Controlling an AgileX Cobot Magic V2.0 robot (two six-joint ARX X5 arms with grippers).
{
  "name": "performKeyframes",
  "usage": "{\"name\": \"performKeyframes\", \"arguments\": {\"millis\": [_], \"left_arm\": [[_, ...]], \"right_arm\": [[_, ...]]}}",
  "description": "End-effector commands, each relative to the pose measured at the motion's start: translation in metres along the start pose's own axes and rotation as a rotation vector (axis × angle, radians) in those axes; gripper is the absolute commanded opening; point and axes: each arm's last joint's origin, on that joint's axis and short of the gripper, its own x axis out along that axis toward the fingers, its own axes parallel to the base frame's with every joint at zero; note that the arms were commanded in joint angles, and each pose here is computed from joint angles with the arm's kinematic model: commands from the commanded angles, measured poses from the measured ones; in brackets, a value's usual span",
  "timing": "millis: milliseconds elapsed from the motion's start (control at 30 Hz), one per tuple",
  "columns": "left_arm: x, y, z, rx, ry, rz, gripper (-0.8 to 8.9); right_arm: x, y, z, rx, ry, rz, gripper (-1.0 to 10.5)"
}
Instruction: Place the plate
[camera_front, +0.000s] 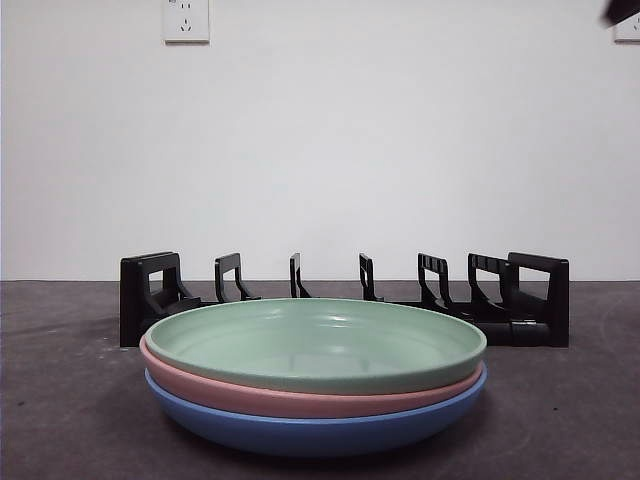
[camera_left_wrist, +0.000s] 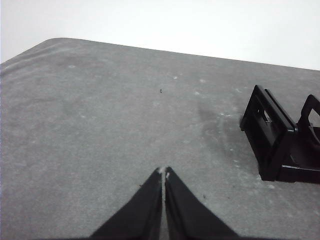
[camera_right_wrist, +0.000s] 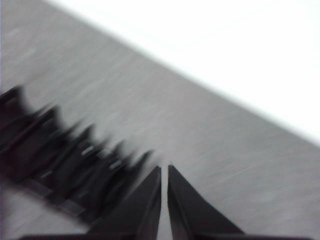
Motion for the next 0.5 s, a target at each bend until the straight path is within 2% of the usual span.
{"name": "performKeyframes", "arguments": {"millis": [33,133,267,367,500], "left_arm": [[0.001,0.001,-0.006,0.001,0.032,0.006,0.07],[0.001,0.001,-0.006,0.001,0.032,0.006,0.07],[0.001,0.001,-0.006,0.001,0.032,0.006,0.07],[0.001,0.001,-0.006,0.001,0.032,0.006,0.07],[0.001,0.001,-0.006,0.001,0.033,0.006,0.07]], "right_arm": [[-0.017,0.013,-0.057,0.046,-0.122,-0.132,0.2],[-0.026,0.029,-0.116,0.162,-0.203,-0.218,0.2],[-0.025,0.044,-0.17,0.295,-0.219,-0.24,0.2],[-0.021,0.05,-0.19,0.323,-0.235,-0.239,0.2],[-0.021,0.05,-0.193,0.312,-0.207,-0.252,0.2]]}}
